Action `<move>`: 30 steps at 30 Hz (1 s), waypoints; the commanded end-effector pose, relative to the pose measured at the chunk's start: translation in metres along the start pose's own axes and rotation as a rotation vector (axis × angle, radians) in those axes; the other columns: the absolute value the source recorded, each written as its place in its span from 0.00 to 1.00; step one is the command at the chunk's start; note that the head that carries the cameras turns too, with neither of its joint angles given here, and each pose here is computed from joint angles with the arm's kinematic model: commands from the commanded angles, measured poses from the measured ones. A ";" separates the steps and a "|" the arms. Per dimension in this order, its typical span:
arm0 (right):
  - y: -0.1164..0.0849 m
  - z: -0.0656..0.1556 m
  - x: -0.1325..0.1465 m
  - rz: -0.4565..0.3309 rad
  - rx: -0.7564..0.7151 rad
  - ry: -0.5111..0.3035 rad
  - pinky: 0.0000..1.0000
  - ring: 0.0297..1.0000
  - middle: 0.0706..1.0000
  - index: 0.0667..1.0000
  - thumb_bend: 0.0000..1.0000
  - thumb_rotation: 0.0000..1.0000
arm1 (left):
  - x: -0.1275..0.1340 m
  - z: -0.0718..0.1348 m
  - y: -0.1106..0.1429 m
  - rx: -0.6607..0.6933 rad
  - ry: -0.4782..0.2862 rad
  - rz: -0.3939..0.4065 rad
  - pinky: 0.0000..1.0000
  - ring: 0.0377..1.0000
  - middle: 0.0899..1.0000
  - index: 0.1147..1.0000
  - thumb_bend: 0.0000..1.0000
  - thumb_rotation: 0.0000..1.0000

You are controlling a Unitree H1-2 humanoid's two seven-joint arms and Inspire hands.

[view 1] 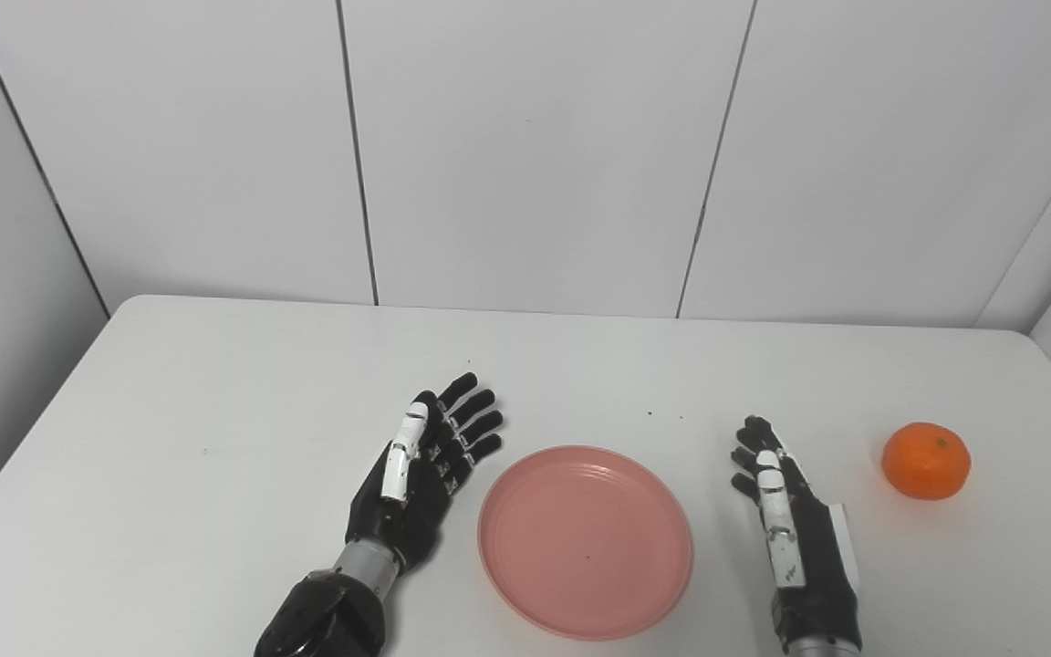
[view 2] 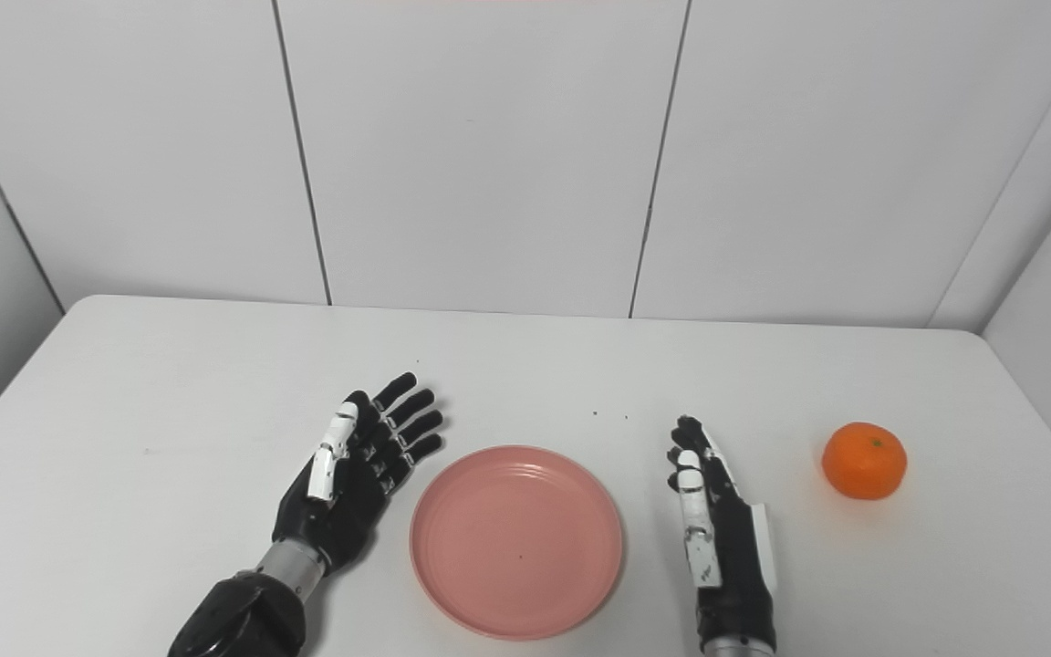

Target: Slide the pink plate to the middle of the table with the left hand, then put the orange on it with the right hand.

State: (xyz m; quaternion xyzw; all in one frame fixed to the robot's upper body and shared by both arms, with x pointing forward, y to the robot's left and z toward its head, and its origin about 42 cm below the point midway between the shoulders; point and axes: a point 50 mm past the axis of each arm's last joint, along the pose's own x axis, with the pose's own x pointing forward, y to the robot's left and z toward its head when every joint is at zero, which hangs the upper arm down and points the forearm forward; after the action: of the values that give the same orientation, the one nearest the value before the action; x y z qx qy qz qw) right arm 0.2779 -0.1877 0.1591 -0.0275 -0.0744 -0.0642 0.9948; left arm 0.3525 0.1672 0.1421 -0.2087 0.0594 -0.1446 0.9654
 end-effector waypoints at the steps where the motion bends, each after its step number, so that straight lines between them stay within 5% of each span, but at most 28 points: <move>1: -0.002 0.028 0.011 -0.023 -0.050 -0.116 0.83 0.85 0.86 0.87 0.27 0.98 | -0.008 -0.012 0.010 -0.025 0.069 0.030 0.88 0.87 0.87 0.85 0.35 1.00; 5: -0.008 0.047 0.016 -0.036 -0.134 -0.163 0.81 0.85 0.87 0.87 0.39 0.95 | -0.009 -0.012 0.016 -0.033 0.068 0.014 0.88 0.87 0.87 0.85 0.35 1.00; 10: -0.018 0.069 0.019 -0.091 -0.293 -0.222 0.74 0.80 0.83 0.85 0.53 0.80 | -0.010 -0.012 0.021 -0.032 0.066 0.004 0.88 0.87 0.88 0.86 0.35 1.00; 18: -0.047 0.088 0.030 -0.149 -0.399 -0.264 0.78 0.83 0.82 0.80 0.74 0.51 | -0.010 -0.012 0.028 -0.049 0.064 -0.003 0.89 0.88 0.88 0.86 0.35 1.00; 30: -0.084 0.113 0.038 -0.229 -0.625 -0.305 0.76 0.80 0.80 0.81 0.88 0.44 | -0.009 -0.012 0.041 -0.065 0.060 -0.012 0.89 0.88 0.88 0.86 0.35 1.00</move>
State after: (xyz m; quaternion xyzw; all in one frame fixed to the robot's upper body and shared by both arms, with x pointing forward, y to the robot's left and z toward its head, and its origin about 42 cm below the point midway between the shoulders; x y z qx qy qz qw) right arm 0.2881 -0.2629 0.2611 -0.3197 -0.1782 -0.1715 0.9147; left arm 0.3579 0.1910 0.1333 -0.2450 0.0550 -0.1765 0.9517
